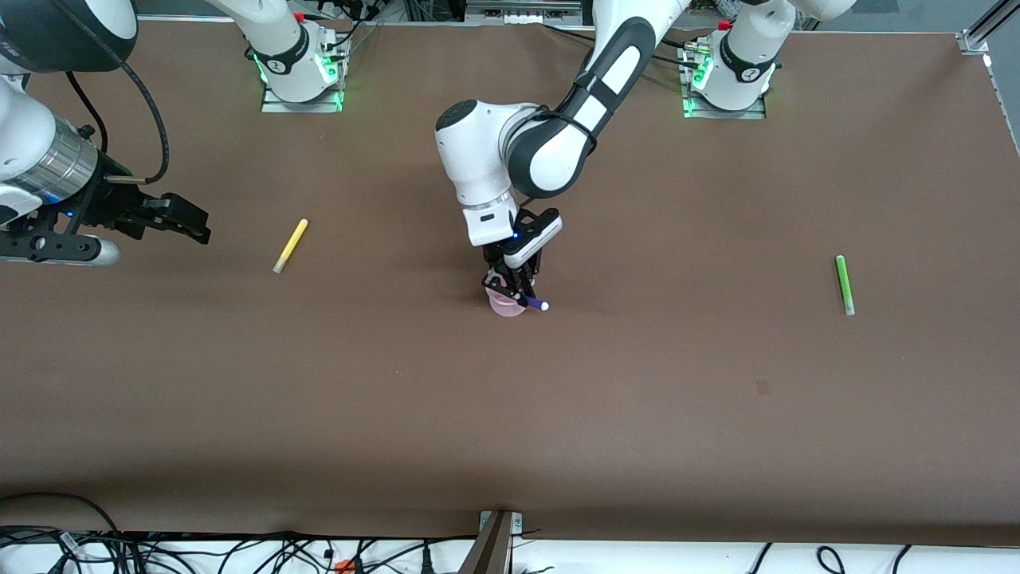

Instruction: Organize pens into pink holder with both arms

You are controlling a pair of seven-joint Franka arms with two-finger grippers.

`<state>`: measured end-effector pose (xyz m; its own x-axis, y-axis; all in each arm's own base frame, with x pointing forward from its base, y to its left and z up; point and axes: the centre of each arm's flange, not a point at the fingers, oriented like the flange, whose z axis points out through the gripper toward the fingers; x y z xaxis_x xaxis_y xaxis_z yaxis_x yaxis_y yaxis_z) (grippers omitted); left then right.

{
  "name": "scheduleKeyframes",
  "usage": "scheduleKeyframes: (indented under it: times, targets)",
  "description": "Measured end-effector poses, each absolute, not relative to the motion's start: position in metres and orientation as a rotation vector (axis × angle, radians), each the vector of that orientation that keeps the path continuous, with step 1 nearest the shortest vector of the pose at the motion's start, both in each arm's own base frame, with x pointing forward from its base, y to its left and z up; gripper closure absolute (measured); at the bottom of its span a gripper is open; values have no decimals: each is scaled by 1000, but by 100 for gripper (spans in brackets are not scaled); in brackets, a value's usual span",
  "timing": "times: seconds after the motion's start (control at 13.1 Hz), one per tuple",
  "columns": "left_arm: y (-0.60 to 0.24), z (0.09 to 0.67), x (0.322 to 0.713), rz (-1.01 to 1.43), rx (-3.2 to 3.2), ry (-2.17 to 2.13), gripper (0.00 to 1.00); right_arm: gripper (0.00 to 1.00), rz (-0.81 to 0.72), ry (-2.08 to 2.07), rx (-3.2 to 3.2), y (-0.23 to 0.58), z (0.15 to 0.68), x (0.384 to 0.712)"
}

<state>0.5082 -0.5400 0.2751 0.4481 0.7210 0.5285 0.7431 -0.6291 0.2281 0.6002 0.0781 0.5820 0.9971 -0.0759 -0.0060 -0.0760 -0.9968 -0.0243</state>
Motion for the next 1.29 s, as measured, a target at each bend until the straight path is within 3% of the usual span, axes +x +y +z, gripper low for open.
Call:
scheduleKeyframes:
  times: [0.23,0.3,0.68,0.76,0.84,0.91,1.07,1.29]
  targets:
    - [-542,268,505,-941,-2637,-1320,82,0,9,120,-3115,77,582,600]
    - [-542,266,505,-942,-2634,-1320,77,0,9,120,-3115,77,582,600]
    - [-534,281,522,-984,-2588,-1363,19,0,10,121,-3115,77,582,600]
    - [-530,295,532,-1008,-2570,-1392,14,0,10,121,-3115,77,582,600]
    - [-519,314,548,-1023,-2552,-1424,13,0,11,121,-3115,77,581,600]
    - [-502,336,567,-999,-2554,-1450,6,0,11,122,-3115,77,581,600]
    - [-447,390,609,-827,-2619,-1466,0,0,11,122,-3115,77,581,600]
    - [-340,460,653,-535,-2748,-1377,0,0,12,122,-3115,77,581,600]
